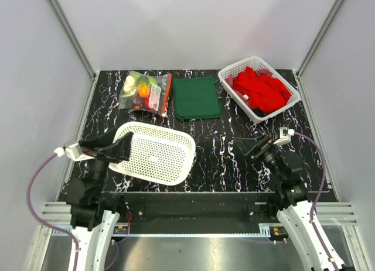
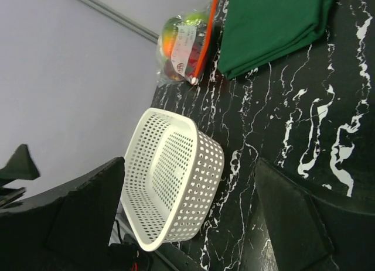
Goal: Open the zip-top bag and remove the fake food
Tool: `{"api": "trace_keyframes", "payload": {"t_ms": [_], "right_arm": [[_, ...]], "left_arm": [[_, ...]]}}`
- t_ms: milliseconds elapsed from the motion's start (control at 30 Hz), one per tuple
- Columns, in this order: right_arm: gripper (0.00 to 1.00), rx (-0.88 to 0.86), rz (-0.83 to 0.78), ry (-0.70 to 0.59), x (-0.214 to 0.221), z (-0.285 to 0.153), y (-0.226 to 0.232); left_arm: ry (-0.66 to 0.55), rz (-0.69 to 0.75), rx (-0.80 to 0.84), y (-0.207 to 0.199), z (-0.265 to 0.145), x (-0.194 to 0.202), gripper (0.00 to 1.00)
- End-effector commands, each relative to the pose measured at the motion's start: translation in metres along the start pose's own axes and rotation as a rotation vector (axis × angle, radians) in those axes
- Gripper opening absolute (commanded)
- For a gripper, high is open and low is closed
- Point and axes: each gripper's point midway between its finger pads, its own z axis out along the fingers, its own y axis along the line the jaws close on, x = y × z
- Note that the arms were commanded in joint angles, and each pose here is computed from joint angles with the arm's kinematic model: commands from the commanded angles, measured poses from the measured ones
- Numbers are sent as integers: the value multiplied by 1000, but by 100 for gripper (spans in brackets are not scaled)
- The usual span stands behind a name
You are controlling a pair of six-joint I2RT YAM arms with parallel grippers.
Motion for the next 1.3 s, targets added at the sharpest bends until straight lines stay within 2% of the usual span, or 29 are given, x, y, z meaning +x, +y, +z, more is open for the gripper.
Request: {"api": "trace_keyframes", "payload": {"t_ms": [0, 67, 100, 133, 200, 233, 300, 333, 367, 433, 467, 500, 533, 567, 600, 633, 667, 733, 767, 800, 833, 900, 933, 1000, 1033, 1233, 1267], "right_arm": [[100, 107, -93, -14, -23, 8, -1], [100, 138, -97, 19, -23, 18, -5], [100, 120, -104, 16, -32, 23, 7], [100, 163, -78, 56, -28, 33, -3], [100, 133, -79, 61, -43, 51, 16], [100, 180, -57, 127, -35, 67, 1], [100, 133, -54, 171, -44, 91, 19], [100, 165, -24, 232, -32, 109, 6], [100, 108, -36, 233, -42, 125, 26], [100, 137, -26, 288, -31, 155, 15], [100, 82, -52, 282, -38, 174, 40], [100, 65, -63, 297, -35, 187, 47], [100, 97, -52, 339, -20, 208, 31], [100, 51, -66, 337, -22, 227, 56], [100, 38, -59, 353, -17, 240, 60], [100, 64, -40, 400, 3, 259, 42], [100, 16, -45, 402, 3, 276, 65], [100, 46, -10, 458, 31, 303, 47], [99, 11, -14, 455, 29, 317, 62], [100, 8, -10, 479, 42, 324, 64], [100, 34, -1, 515, 62, 336, 44], [99, -7, 2, 536, 70, 352, 57], [97, 17, 13, 564, 86, 360, 39], [94, -3, 30, 578, 90, 370, 41], [93, 15, 45, 604, 104, 375, 26], [84, -11, 71, 681, 140, 386, 15], [78, -20, 74, 691, 144, 387, 16]], "left_arm": [[17, 142, -229, 33, -17, -13, 99], [60, 154, -179, 21, -20, -9, 99], [52, 175, -143, 13, -24, -12, 99], [38, 165, -127, 9, -27, -13, 99], [22, 106, -172, 17, -28, -11, 99], [25, 98, -195, 22, -27, -10, 99], [120, 82, -252, 35, -18, 5, 99], [149, 80, -251, 31, -15, 5, 99], [225, 87, -292, 42, -8, 16, 99], [315, 93, -332, 50, -5, 28, 99], [359, 115, -348, 54, -1, 31, 99], [379, 122, -352, 56, 1, 33, 99], [388, 130, -350, 56, 2, 33, 99], [385, 142, -351, 56, 5, 31, 99], [393, 148, -363, 59, 6, 32, 99], [386, 160, -372, 61, 7, 29, 99], [376, 181, -369, 60, 10, 24, 99], [382, 206, -375, 62, 14, 21, 99], [386, 235, -370, 62, 16, 18, 99], [383, 248, -361, 59, 19, 13, 99], [405, 254, -368, 61, 23, 15, 99], [433, 276, -339, 56, 29, 12, 99], [465, 275, -340, 59, 33, 18, 99], [498, 272, -318, 57, 38, 23, 99], [511, 265, -291, 52, 41, 24, 99], [602, 223, -226, 50, 56, 45, 95], [614, 216, -225, 51, 58, 48, 94]]}}
